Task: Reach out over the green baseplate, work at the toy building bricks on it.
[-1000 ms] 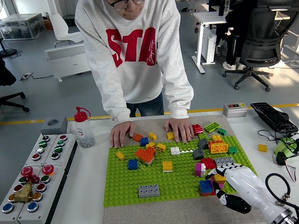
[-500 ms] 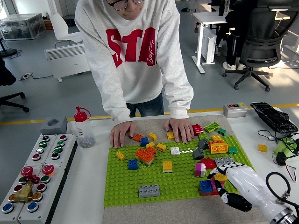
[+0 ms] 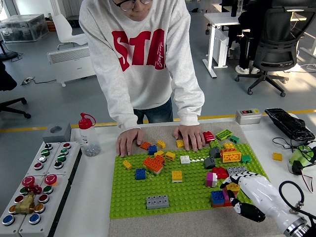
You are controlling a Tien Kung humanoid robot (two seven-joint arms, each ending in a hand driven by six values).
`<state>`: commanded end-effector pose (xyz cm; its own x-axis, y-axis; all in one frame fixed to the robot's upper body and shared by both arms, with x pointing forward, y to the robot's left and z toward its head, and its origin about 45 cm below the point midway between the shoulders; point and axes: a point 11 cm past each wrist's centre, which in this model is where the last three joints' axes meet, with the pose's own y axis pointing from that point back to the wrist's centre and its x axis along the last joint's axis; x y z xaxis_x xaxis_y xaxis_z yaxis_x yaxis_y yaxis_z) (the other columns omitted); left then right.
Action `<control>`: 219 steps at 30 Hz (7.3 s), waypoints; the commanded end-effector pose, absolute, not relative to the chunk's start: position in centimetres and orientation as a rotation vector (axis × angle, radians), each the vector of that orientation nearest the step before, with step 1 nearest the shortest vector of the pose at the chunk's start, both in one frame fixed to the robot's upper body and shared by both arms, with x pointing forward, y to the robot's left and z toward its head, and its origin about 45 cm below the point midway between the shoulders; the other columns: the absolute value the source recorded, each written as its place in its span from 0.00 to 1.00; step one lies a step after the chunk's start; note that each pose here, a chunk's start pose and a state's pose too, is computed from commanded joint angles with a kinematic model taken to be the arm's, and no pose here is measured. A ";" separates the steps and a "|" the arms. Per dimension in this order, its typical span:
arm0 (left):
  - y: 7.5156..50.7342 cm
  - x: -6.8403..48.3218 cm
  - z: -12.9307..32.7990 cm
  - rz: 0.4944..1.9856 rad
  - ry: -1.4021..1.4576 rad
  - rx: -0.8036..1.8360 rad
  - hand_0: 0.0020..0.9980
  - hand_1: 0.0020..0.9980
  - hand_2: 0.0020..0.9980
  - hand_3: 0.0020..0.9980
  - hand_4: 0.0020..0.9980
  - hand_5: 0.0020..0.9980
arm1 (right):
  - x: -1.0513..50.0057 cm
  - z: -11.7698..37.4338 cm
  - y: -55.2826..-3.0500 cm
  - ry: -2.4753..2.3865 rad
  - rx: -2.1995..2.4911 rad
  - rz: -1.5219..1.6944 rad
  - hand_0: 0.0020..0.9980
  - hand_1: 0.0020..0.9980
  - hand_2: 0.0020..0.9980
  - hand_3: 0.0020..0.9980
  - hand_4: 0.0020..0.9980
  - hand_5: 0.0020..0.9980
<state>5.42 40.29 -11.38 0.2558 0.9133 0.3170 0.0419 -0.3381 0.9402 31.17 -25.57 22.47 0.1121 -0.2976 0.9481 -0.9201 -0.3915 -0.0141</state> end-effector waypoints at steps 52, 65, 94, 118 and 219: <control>40.2 5.2 -11.4 1.206 0.907 1.628 0.68 0.69 0.66 0.62 0.36 1.00 | 31.5 21.3 -25.6 -1.142 1.762 1.243 0.73 0.69 0.66 0.62 0.32 0.13; 40.1 4.9 -11.5 1.201 0.911 1.629 0.68 0.69 0.66 0.62 0.36 1.00 | 31.4 21.1 -25.6 -1.138 1.760 1.240 0.72 0.69 0.66 0.63 0.32 0.13; 40.2 5.5 -11.4 1.208 0.906 1.618 0.68 0.69 0.66 0.62 0.36 1.00 | 32.8 24.4 -27.0 -1.342 1.699 1.331 0.68 0.65 0.64 0.61 0.32 0.13; 40.2 5.7 -11.4 1.209 0.905 1.614 0.68 0.69 0.65 0.62 0.36 1.00 | 37.0 26.4 -32.2 -1.537 1.425 1.258 0.64 0.67 0.67 0.66 0.32 0.11; 40.1 5.3 -11.4 1.183 0.909 1.631 0.68 0.69 0.66 0.62 0.36 1.00 | 45.2 19.5 -11.2 -0.896 1.601 1.188 0.86 0.74 0.71 0.76 0.70 0.34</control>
